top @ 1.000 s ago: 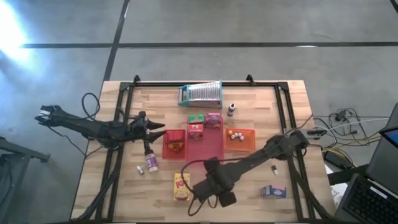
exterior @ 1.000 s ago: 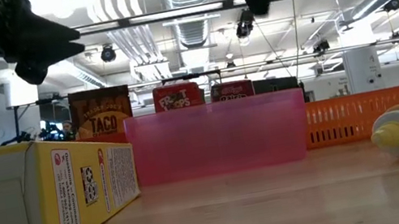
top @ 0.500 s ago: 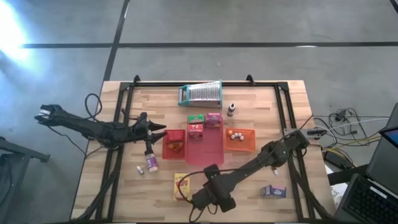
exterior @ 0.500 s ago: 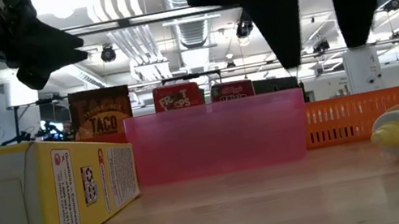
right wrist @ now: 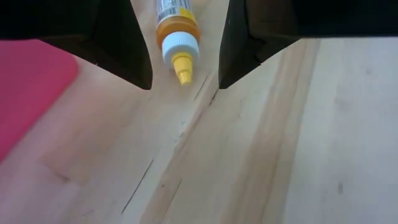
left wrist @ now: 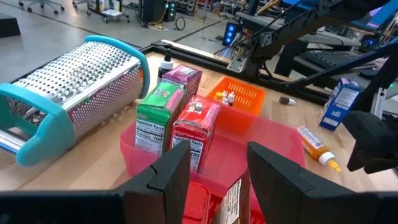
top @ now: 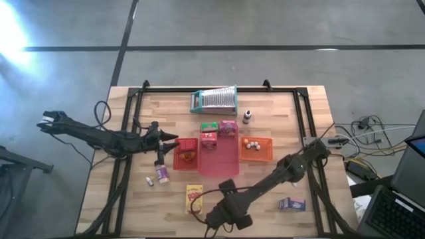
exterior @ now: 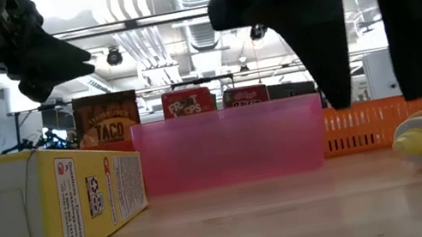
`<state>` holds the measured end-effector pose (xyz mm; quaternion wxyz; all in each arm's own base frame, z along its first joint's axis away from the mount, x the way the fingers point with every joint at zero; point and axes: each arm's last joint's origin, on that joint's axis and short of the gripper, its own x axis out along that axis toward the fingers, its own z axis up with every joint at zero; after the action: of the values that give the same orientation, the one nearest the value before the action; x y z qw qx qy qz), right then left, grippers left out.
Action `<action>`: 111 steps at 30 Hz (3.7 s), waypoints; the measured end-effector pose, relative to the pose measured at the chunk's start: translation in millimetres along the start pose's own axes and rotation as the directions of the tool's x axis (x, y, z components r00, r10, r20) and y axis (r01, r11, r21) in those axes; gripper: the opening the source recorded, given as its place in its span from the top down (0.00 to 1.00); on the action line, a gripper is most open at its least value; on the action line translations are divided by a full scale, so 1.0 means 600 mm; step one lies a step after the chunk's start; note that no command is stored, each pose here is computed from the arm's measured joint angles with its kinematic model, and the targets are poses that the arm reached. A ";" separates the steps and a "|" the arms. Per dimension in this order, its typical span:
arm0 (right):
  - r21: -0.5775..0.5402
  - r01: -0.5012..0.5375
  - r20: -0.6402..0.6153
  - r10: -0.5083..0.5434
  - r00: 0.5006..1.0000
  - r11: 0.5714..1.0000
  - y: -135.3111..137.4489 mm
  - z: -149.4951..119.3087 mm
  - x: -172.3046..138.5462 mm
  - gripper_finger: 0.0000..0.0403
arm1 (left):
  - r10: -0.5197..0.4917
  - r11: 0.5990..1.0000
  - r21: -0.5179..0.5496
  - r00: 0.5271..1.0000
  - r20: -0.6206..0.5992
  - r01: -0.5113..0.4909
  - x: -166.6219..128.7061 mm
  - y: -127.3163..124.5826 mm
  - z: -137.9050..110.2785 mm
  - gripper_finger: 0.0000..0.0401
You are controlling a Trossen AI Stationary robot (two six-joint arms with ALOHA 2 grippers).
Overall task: Pick & Place Kitchen Items
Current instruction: Put the large yellow food coloring bottle into the orange bin
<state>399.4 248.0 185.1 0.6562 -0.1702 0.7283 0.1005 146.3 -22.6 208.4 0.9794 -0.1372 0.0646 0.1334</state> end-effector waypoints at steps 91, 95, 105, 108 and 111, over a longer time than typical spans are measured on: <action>0.496 -0.050 0.842 -0.466 0.273 0.867 -0.170 -0.459 -0.064 0.90 | 0.015 0.999 -0.033 0.999 -0.039 -0.016 0.009 -0.001 -0.010 0.59; 0.513 -0.080 0.845 -0.486 0.223 0.855 -0.173 -0.472 -0.031 0.89 | 0.015 0.999 -0.033 0.999 -0.039 -0.016 0.009 -0.001 -0.010 0.59; 0.538 -0.083 0.825 -0.503 0.257 0.839 -0.189 -0.474 0.027 0.90 | 0.015 0.999 -0.033 0.999 -0.034 -0.017 0.009 -0.001 -0.009 0.59; 0.526 -0.103 0.838 -0.494 0.234 0.844 -0.192 -0.471 0.031 0.89 | 0.016 0.999 -0.030 0.999 -0.033 -0.017 0.009 -0.001 -0.009 0.59; 0.526 -0.110 0.839 -0.493 0.231 0.844 -0.193 -0.470 0.037 0.89 | 0.016 0.999 -0.031 0.999 -0.032 -0.017 0.009 -0.001 -0.008 0.59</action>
<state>182.0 34.2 205.2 0.9853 0.0036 0.1468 -0.0871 151.0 -23.6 202.9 0.9748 -0.1539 0.0792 0.1404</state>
